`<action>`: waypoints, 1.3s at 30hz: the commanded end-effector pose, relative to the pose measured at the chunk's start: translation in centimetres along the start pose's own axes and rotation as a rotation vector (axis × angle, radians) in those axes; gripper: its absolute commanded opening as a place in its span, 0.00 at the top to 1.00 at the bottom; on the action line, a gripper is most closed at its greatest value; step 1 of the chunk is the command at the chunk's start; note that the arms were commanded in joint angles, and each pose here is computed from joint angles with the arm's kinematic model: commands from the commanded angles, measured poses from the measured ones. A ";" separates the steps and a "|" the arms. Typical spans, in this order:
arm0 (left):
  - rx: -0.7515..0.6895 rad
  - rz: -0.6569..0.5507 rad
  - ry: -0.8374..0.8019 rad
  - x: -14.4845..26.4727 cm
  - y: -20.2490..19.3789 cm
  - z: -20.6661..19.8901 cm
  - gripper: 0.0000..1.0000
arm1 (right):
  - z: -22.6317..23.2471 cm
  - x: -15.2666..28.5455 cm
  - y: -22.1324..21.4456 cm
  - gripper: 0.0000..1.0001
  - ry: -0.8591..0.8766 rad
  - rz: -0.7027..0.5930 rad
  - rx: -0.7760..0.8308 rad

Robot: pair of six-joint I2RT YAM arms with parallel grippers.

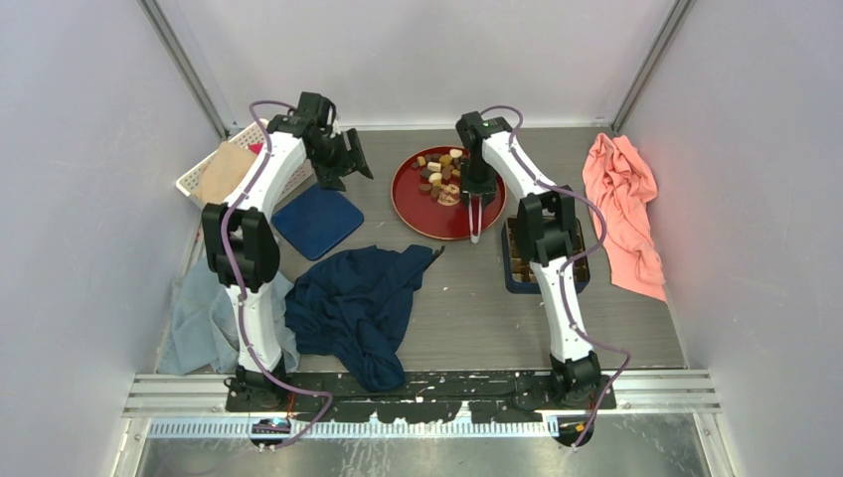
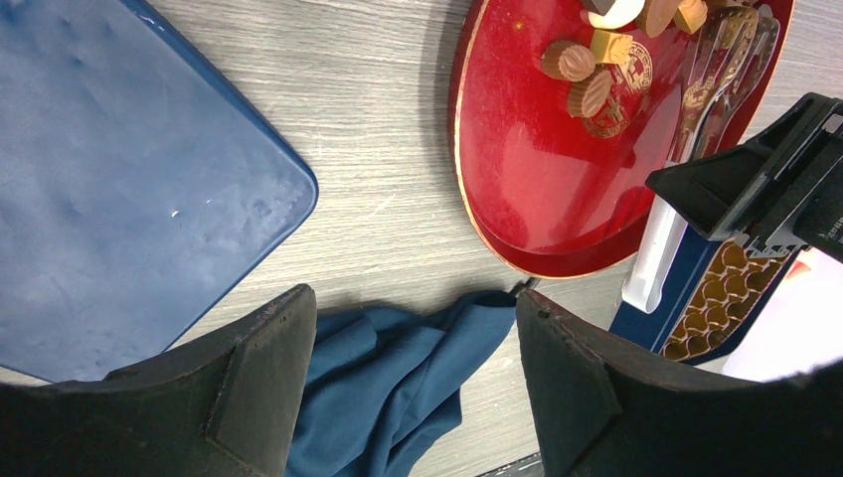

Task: Pack the chocolate
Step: Pick up the fake chocolate from the plate, then place the fake chocolate in the packing box.

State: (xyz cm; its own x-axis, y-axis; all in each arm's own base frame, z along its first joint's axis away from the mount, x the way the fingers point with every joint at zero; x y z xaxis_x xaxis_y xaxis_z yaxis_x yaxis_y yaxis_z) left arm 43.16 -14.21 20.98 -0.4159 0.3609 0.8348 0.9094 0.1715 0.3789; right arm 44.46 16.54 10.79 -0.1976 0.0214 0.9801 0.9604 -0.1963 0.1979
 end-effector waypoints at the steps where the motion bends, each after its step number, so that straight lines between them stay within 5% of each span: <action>1: -0.018 -0.054 -0.016 1.3 1.2 -0.5 0.26 | 0.2 1.6 0.6 0.54 0.018 -0.013 0.022; 5: -0.015 -0.054 -0.018 1.2 1.3 -0.5 0.26 | 0.0 1.6 0.9 0.53 0.008 -0.020 0.030; 13: -0.011 -0.051 -0.020 1.2 1.2 -0.5 0.26 | -0.2 3.0 0.9 0.72 0.017 -0.040 0.025; 25: -0.005 -0.045 -0.029 1.2 0.9 -0.5 0.26 | -1.7 10.3 -1.0 0.87 0.086 -0.130 0.008; 39: -0.016 -0.040 -0.026 1.2 0.8 -0.6 0.26 | -9.6 16.2 -10.8 0.92 -0.027 -0.152 -0.086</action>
State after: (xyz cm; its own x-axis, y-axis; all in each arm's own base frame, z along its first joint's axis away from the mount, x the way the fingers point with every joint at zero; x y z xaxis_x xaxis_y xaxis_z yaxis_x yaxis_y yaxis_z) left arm 43.16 -14.25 21.00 -0.4158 0.3618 0.8344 0.9094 0.1749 0.3773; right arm 32.31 11.73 24.24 -0.3303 0.0101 0.9438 0.9225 -0.2082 0.3251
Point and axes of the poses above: each gripper's point midway between its finger pads, its own x axis back along the fingers, its own z axis along the line the jaws close on, y = z × x, the point moved 6 cm from there along x, back along the fingers, and after that the axes turned 8 degrees about -x, right-handed, at the moved point
